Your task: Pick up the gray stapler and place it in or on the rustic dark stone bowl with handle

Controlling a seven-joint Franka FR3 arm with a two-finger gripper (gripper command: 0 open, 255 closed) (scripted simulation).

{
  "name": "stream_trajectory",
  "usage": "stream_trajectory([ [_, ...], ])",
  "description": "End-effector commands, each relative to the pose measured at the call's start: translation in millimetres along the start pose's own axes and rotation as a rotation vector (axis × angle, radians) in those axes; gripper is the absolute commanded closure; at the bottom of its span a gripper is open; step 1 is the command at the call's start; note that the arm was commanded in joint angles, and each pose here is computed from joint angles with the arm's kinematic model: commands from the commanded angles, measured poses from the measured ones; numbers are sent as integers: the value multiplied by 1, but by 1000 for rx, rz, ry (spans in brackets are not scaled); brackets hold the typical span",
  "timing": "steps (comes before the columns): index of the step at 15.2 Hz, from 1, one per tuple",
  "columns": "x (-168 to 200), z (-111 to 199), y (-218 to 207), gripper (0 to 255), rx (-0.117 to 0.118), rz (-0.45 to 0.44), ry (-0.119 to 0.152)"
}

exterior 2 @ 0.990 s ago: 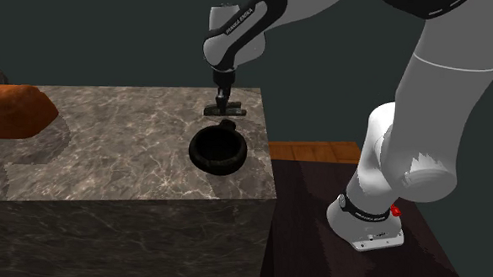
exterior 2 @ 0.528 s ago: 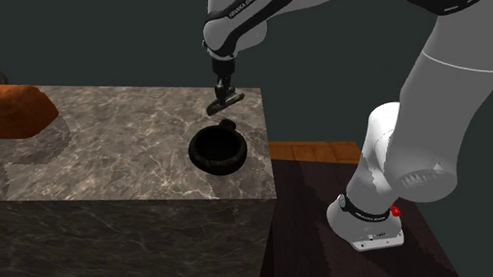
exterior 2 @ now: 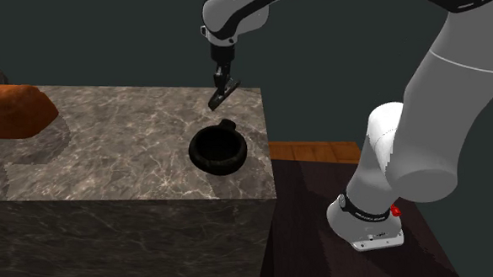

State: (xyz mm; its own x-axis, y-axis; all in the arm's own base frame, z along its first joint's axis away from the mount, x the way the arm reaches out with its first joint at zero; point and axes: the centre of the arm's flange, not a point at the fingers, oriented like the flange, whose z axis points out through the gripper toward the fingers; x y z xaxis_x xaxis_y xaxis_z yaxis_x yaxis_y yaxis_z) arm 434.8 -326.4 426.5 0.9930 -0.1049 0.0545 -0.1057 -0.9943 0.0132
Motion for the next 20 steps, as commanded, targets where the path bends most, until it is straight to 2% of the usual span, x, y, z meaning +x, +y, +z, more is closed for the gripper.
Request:
stream_trajectory([
  [1, 1, -11, 0, 255, 0, 0, 0],
  [12, 3, -64, 0, 255, 0, 0, 0],
  [20, -19, -63, -103, 255, 0, 0, 0],
])
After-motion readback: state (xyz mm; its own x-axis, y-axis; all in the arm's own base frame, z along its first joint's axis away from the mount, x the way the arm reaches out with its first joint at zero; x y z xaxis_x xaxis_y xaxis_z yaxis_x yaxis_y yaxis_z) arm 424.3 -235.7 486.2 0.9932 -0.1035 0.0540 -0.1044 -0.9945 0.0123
